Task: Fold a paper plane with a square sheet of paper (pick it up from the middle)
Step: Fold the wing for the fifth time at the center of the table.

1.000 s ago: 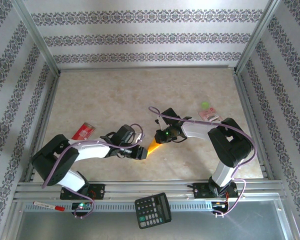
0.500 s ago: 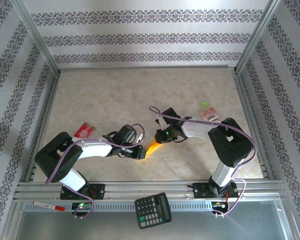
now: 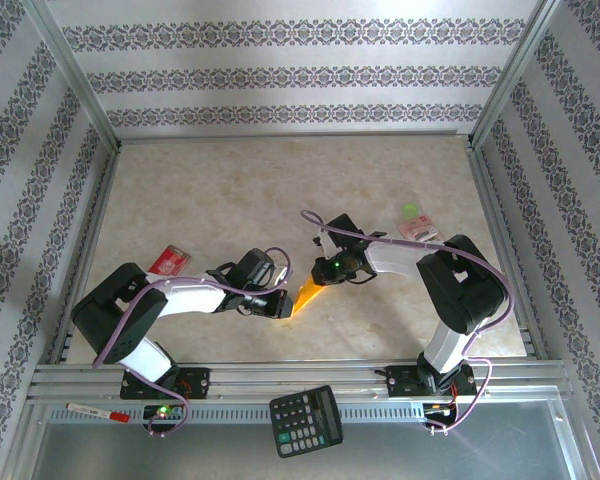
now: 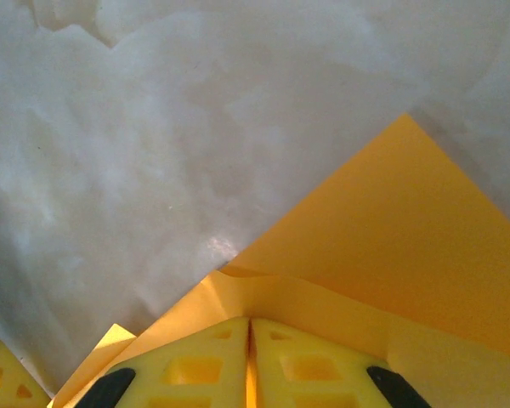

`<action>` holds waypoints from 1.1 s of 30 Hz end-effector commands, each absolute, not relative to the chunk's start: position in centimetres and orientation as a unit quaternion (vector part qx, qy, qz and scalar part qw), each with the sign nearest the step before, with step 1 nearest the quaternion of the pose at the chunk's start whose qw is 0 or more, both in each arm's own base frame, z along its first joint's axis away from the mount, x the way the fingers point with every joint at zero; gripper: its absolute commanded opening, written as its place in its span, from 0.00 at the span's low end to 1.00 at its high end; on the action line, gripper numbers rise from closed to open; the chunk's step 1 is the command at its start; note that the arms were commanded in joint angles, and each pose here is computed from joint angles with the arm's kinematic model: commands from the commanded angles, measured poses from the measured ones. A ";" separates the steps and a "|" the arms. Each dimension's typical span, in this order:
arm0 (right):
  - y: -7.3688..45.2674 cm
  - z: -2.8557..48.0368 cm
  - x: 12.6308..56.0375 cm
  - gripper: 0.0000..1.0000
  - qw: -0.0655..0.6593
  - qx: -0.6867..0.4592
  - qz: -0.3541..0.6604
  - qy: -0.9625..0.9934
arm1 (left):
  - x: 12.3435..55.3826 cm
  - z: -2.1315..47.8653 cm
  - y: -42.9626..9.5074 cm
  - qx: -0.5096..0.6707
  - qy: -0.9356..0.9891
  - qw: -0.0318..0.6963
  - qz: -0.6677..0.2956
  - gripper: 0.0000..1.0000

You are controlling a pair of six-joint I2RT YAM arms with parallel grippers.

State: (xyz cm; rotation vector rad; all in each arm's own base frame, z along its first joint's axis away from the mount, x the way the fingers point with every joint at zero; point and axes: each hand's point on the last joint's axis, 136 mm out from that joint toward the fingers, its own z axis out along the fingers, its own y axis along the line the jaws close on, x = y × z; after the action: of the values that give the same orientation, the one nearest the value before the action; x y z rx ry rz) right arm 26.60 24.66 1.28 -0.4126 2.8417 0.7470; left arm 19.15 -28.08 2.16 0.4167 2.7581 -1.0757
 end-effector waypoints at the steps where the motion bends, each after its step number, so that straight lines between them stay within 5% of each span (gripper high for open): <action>1: 21.8 -0.3 26.5 0.12 0.073 -0.125 0.202 0.969 | 17.6 1.7 -27.5 0.133 0.923 0.052 -0.358 0.11; 10: 22.1 -0.7 26.5 0.11 0.064 -0.123 0.209 0.968 | 17.6 2.5 -27.7 0.128 0.919 0.057 -0.368 0.13; 18: 22.1 -0.7 26.4 0.11 0.063 -0.123 0.212 0.968 | 18.7 6.0 -28.0 0.134 0.908 0.105 -0.383 0.28; 25: 22.1 -0.9 26.4 0.11 0.063 -0.119 0.214 0.967 | 18.5 7.9 -31.6 0.159 0.880 0.096 -0.438 0.11; 33: 22.1 -1.2 26.2 0.11 0.060 -0.118 0.215 0.968 | 20.0 5.9 -32.9 0.159 0.891 0.092 -0.416 0.06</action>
State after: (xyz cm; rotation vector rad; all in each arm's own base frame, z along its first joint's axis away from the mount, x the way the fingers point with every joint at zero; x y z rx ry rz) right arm 26.97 23.96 1.30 -0.3863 2.8481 0.7659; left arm 19.09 -31.99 5.40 0.4488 2.6844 -1.2382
